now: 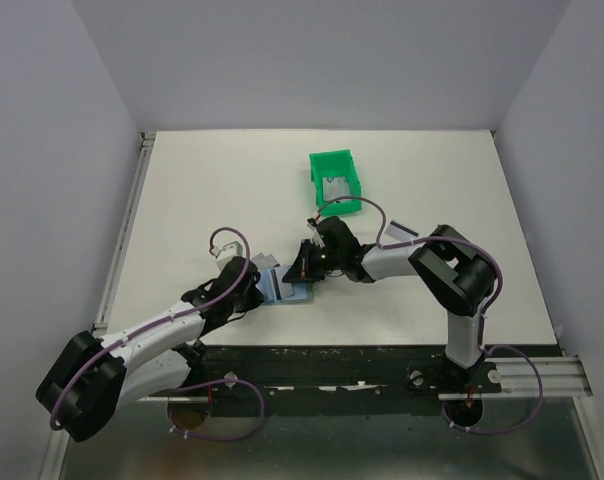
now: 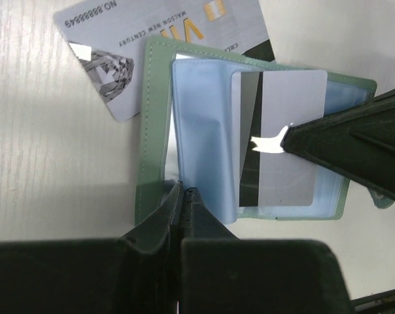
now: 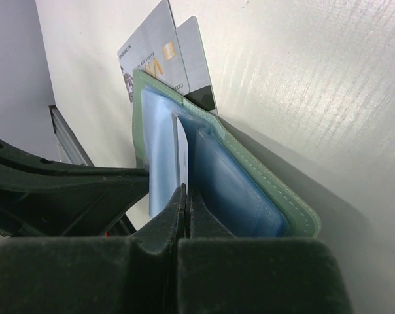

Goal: Put the credit cards into the card holder
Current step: Insert the credit card into the card holder.

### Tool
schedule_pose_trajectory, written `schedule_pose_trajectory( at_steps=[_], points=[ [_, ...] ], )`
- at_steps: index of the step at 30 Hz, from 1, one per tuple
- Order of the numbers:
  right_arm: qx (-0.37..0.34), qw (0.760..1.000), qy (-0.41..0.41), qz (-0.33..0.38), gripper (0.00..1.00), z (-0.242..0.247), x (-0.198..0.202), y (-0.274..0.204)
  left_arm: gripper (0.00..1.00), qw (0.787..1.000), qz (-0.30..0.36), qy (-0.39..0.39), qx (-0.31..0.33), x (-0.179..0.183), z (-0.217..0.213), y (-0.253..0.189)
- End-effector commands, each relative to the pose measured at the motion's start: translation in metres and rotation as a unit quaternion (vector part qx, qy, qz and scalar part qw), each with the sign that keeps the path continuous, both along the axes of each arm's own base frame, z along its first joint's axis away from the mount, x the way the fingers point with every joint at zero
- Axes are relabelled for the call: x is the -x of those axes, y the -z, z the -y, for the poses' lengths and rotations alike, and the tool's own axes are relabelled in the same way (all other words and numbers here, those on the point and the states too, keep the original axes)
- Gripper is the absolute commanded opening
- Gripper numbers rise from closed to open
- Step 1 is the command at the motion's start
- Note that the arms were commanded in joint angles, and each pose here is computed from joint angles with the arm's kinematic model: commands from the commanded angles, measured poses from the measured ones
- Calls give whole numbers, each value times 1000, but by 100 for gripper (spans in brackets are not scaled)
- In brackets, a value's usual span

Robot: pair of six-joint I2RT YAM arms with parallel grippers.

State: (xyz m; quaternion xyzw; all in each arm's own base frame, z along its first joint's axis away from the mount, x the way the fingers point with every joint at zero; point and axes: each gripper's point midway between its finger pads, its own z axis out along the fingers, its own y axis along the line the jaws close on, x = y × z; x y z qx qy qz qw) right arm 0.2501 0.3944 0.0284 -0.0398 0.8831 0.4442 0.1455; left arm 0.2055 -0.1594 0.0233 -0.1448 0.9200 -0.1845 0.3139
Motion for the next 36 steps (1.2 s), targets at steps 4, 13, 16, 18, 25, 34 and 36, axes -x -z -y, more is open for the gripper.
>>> schedule_pose_trajectory(
  at_steps=[4,13,16,18,25,34,36],
  points=[
    [44,999,9,-6,0,15,-1,26,17,999,-38,-13,-35,32,-29,-9],
    [42,999,9,-8,1,13,-3,27,23,995,75,51,33,4,5,-67],
    [42,999,9,-9,0,13,-3,27,21,992,71,89,47,0,24,-58],
    [42,999,10,-10,1,13,-3,27,18,992,57,101,43,-1,30,-49],
    [43,999,13,-10,1,15,-5,27,15,996,-10,80,-23,5,13,-13],
    [47,999,21,-12,0,17,-9,30,13,996,-51,53,-51,17,-3,13],
    [49,998,28,-12,0,19,-10,30,13,996,-53,52,-50,18,-3,15]
  ],
)
